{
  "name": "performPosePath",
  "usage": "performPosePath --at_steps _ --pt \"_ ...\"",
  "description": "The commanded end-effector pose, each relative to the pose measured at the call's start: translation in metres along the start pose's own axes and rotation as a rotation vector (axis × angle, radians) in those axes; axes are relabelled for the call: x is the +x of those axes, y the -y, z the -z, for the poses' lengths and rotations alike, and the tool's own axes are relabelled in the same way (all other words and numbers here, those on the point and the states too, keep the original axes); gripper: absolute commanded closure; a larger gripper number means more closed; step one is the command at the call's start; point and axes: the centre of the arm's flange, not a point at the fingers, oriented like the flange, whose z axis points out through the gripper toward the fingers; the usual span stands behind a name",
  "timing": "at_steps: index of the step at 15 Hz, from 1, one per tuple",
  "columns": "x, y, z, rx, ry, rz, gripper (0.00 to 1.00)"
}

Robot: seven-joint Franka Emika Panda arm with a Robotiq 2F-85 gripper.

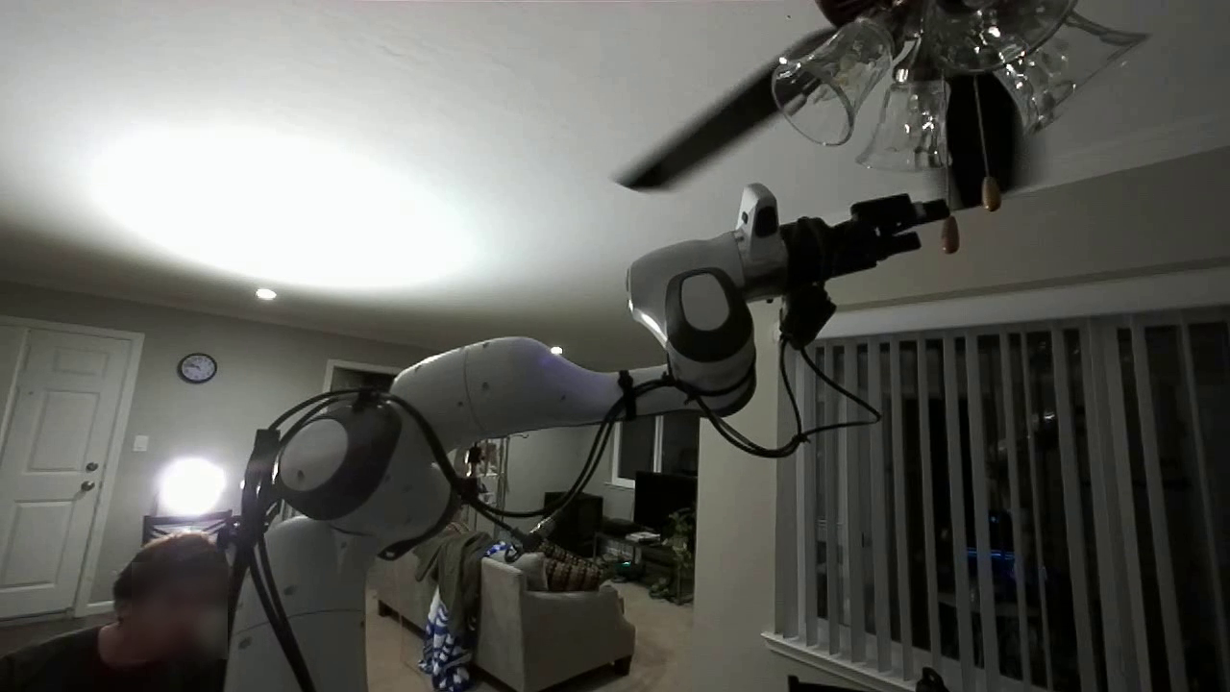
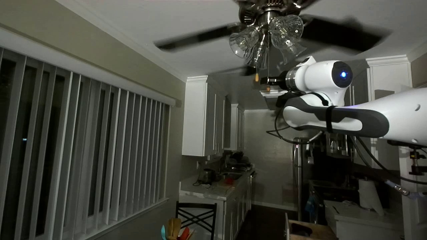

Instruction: Pull the string to the right downwards to turn on the chandelier

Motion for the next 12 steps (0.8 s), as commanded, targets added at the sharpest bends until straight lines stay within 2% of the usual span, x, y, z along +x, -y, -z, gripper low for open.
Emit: performPosePath --at_steps 1,4,5,7,12 --pt "0.012 0.009 -0.024 -0.037 0.008 0.024 0.0" --pt "0.014 0.009 -0.034 -0.061 0.018 0.038 0.0" --pt "0.014 0.008 -0.036 -0.069 0.02 0.039 0.25" --pt "0.016 0.005 -0.039 -0.077 0.026 0.043 0.32" --pt "0.018 0.004 -0.044 -0.096 0.032 0.054 0.65"
